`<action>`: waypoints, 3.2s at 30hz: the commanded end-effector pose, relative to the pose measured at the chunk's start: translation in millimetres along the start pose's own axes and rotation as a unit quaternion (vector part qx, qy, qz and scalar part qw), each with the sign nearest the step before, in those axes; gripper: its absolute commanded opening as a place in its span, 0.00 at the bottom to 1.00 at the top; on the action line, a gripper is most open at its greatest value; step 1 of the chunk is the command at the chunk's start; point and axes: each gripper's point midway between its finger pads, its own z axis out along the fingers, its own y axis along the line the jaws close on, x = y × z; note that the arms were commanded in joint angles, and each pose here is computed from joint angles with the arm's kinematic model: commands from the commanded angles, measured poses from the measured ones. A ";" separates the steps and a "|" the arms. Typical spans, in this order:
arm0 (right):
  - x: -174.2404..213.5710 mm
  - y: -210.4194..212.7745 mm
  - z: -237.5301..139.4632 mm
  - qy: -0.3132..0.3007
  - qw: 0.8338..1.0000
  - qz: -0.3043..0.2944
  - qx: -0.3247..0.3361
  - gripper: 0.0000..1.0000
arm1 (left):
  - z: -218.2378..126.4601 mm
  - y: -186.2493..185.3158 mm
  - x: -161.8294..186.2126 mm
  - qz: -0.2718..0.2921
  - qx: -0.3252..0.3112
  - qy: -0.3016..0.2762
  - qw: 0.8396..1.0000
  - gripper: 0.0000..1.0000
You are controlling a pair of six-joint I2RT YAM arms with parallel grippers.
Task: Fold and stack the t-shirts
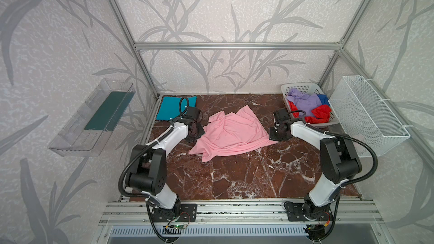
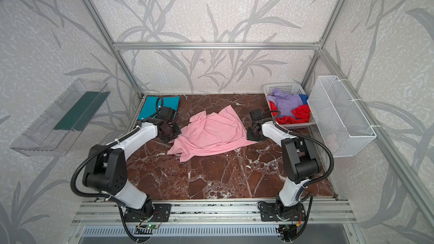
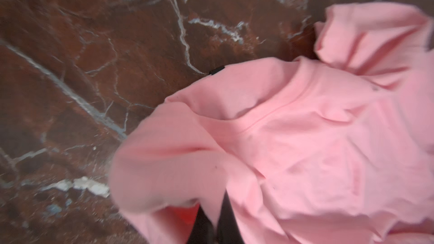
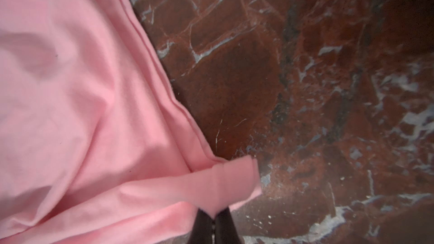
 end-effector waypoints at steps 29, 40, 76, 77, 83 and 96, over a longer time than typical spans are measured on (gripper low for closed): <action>-36.5 -9.9 -53.7 -0.082 0.997 0.011 0.002 0.00 | 47.5 17.4 -20.9 0.051 -0.119 0.018 0.991 0.27; -46.3 -7.2 -59.6 -0.094 0.996 0.003 -0.001 0.00 | -25.6 64.4 6.4 0.069 -0.174 -0.027 0.982 0.59; -40.1 -15.3 -74.6 -0.103 0.995 -0.006 0.015 0.00 | 41.6 98.5 73.2 0.033 -0.162 0.029 0.986 0.00; -40.6 -16.1 -75.2 -0.104 0.994 -0.007 0.017 0.00 | 37.1 96.2 70.4 0.033 -0.157 0.025 0.987 0.00; -44.7 -18.1 -79.2 -0.113 0.993 -0.007 0.023 0.00 | 3.4 93.9 61.4 0.022 -0.129 -0.019 0.991 0.23; -48.3 -17.1 -85.1 -0.117 0.993 -0.010 0.021 0.00 | 30.6 89.4 65.2 -0.007 -0.066 -0.047 0.997 0.47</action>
